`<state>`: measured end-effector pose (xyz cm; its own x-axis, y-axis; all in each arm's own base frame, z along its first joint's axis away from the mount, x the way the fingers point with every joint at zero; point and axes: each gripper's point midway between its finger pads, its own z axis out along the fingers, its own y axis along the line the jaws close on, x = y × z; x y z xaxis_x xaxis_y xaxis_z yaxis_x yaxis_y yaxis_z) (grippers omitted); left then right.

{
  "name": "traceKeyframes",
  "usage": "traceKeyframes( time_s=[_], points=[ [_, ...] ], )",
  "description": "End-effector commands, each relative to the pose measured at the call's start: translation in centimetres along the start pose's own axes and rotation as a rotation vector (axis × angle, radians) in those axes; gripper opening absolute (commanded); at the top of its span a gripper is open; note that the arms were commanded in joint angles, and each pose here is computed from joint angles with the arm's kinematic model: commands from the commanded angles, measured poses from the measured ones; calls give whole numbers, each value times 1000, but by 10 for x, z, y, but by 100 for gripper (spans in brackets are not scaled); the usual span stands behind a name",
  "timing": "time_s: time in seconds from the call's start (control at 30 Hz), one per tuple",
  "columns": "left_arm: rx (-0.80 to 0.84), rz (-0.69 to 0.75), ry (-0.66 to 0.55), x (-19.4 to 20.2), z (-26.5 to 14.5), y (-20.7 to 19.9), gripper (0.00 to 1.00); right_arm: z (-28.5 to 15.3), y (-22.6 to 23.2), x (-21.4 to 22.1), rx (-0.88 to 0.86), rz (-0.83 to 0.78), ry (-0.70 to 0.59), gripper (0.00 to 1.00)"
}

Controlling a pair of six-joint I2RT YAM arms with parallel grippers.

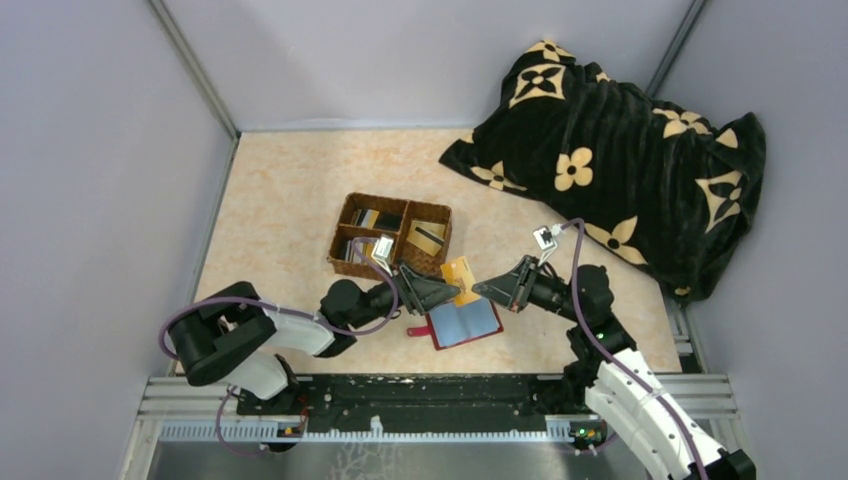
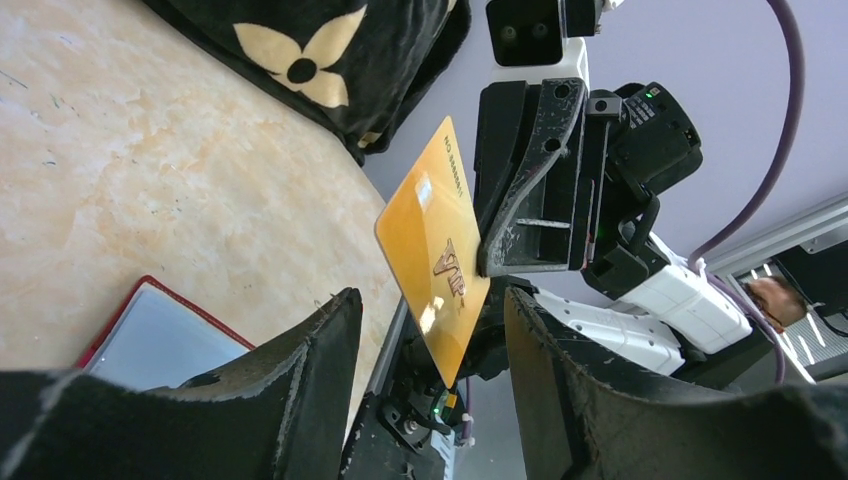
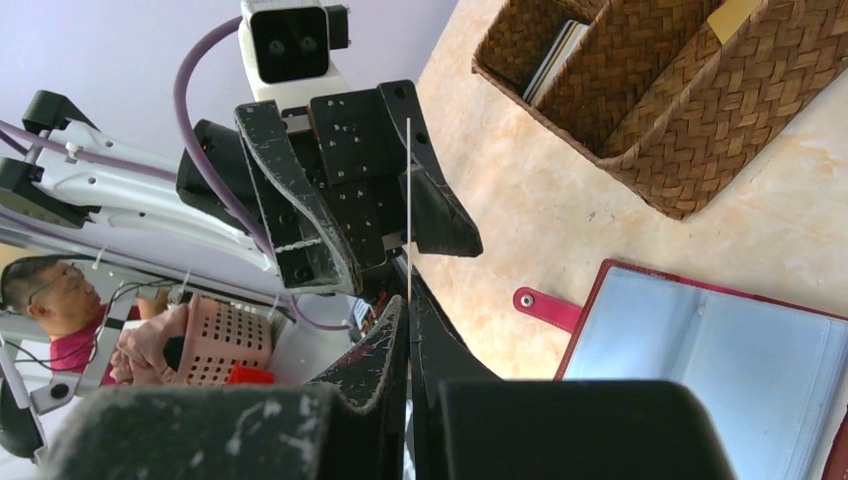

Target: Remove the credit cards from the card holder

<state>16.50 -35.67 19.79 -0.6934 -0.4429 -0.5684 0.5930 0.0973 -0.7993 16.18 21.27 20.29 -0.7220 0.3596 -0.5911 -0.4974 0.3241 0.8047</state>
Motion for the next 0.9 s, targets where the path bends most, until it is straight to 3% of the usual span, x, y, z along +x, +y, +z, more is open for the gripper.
traceKeyframes(
  time_s=[0.0, 0.13, 0.23, 0.33, 0.43, 0.67, 0.8, 0.87],
  points=[
    [63, -13, -50, -9, -1, -13, 61, 3, 15, -19, -49, -47, -61, 0],
    [75, -23, -65, -11, -2, -15, 54, 4, 15, -20, -49, -47, -65, 0],
    [76, -26, -65, -11, -1, -15, 39, 4, 14, -19, -49, -45, -58, 0],
    [82, -24, -62, -10, 0, -16, 16, 4, 13, -18, -45, -43, -54, 0],
    [88, -23, -51, -8, 2, -17, 0, 4, 12, -17, -41, -42, -55, 0],
    [89, -15, -38, -9, 3, -18, 0, 4, 10, -18, -30, -46, -58, 0],
    [-78, 56, 35, -14, 12, 7, 0, -1, -15, -30, 134, -60, -128, 26],
    [-174, 109, 62, -29, 11, 20, 0, -6, -26, -38, 216, -76, -173, 29]
  ],
)
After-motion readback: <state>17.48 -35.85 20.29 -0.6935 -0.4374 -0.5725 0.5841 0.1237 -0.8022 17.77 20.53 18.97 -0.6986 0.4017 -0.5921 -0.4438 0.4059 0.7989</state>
